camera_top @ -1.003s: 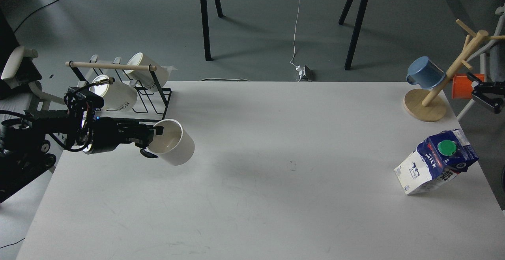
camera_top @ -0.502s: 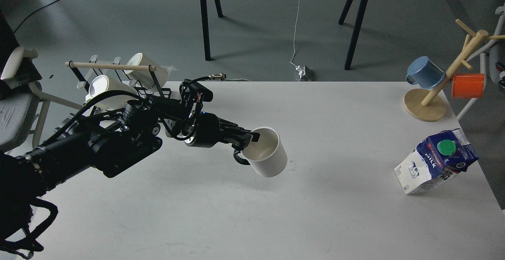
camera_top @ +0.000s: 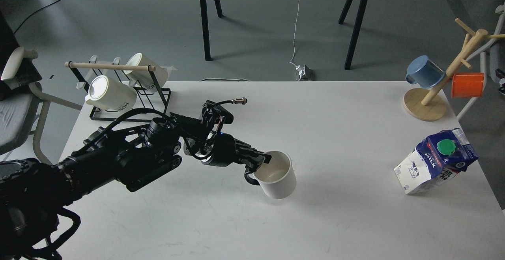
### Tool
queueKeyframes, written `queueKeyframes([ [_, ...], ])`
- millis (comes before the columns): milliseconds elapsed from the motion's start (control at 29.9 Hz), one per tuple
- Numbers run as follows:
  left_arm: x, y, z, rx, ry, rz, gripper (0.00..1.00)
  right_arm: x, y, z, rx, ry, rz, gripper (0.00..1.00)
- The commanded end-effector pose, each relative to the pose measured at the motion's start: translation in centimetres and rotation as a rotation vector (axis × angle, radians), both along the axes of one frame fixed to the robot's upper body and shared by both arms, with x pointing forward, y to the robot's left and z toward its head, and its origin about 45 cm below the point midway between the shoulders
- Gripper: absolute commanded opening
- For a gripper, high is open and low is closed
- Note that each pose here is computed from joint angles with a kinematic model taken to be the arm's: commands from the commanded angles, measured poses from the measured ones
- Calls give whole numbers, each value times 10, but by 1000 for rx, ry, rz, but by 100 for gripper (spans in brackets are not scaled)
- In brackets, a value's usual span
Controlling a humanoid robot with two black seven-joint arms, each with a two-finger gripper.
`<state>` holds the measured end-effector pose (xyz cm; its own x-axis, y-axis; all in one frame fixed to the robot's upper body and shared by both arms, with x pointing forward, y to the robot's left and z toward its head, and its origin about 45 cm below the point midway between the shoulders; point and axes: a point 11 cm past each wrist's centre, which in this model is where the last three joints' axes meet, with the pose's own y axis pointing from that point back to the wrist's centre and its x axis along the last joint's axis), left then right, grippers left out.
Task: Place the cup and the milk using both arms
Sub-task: 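Carry the mug toward the table center and lower it down, then release the mug and retract the left arm toward the rack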
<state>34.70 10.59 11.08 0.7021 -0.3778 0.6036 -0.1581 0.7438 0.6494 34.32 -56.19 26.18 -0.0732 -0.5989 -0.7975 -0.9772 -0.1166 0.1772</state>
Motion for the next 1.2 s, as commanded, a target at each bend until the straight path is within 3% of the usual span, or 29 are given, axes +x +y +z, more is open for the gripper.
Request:
queueKeyframes([
  [0, -2, 1, -2, 1, 15, 5, 10, 0, 0, -1, 1, 0, 1, 96],
  [435, -2, 20, 4, 35, 88, 24, 51, -2, 0, -3, 2, 7, -2, 96],
  [535, 8, 23, 22, -50, 98, 85, 73, -2, -1, -2, 8, 2, -4, 96],
  [635, 34, 37, 59, -209, 108, 212, 82, -1, 1, 1, 22, -12, 0, 96],
  [803, 84, 93, 140, -603, 140, 504, 84, -5, 1, 52, 150, -155, 11, 95],
  [903, 96, 160, 157, -815, 183, 721, 85, -23, -4, 70, 214, -174, 10, 95],
  [1037, 101, 236, 167, -1062, 193, 958, 86, -54, -16, 48, 195, -60, -20, 95],
  [1171, 97, 276, 160, -1228, 216, 1097, 87, -101, -31, -3, 196, 107, -89, 95],
])
